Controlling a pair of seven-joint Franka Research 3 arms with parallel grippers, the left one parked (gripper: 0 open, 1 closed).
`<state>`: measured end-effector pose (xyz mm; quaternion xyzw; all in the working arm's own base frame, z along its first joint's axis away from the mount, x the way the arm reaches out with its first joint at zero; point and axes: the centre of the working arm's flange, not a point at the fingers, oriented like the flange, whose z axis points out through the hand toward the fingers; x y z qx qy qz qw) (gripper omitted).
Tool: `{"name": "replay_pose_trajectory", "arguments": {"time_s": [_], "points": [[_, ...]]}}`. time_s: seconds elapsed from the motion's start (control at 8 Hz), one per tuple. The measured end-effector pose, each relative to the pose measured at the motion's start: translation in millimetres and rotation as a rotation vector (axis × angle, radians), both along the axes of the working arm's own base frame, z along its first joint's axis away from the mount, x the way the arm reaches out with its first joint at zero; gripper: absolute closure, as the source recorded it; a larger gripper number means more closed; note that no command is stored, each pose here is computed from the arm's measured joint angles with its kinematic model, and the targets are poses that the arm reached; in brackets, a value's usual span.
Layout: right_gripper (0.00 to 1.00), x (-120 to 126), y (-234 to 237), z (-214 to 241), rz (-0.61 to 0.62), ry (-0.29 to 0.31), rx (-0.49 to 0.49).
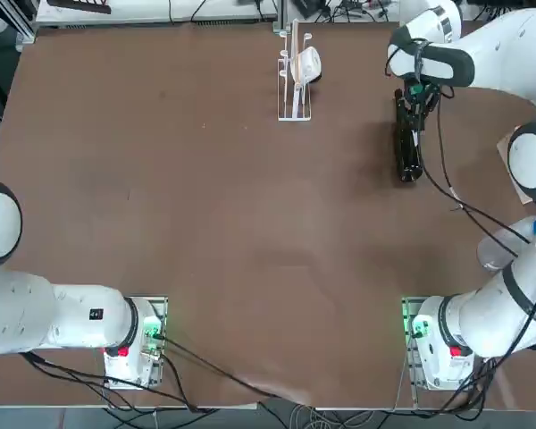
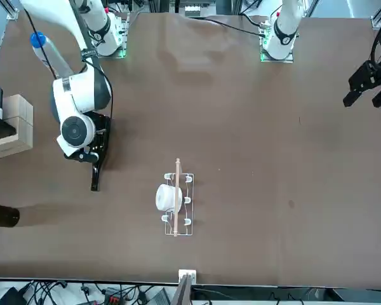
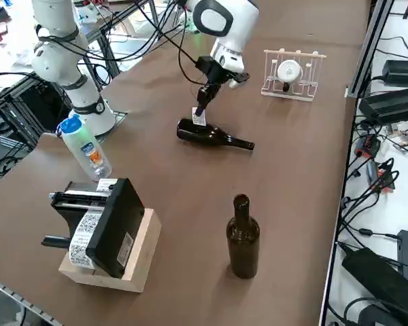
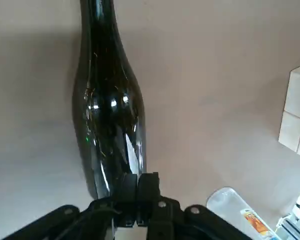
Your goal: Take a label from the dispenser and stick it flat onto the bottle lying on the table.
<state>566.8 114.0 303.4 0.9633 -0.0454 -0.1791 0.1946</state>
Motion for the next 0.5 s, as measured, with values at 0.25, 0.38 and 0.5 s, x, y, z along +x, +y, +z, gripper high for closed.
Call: {"name": "replay_pose_trajectory", "arguments": {"time_s": [0.25,0.38,0.5], "points": [[0.99,2.2,0.5,-2.6,-0.001,0.004,-0.001],[0.99,2.3,0.6,-3.4,-0.002,0.005,-0.001],[0.99,2.1,0.6,-3.6,-0.002,0.007,-0.002]]}}
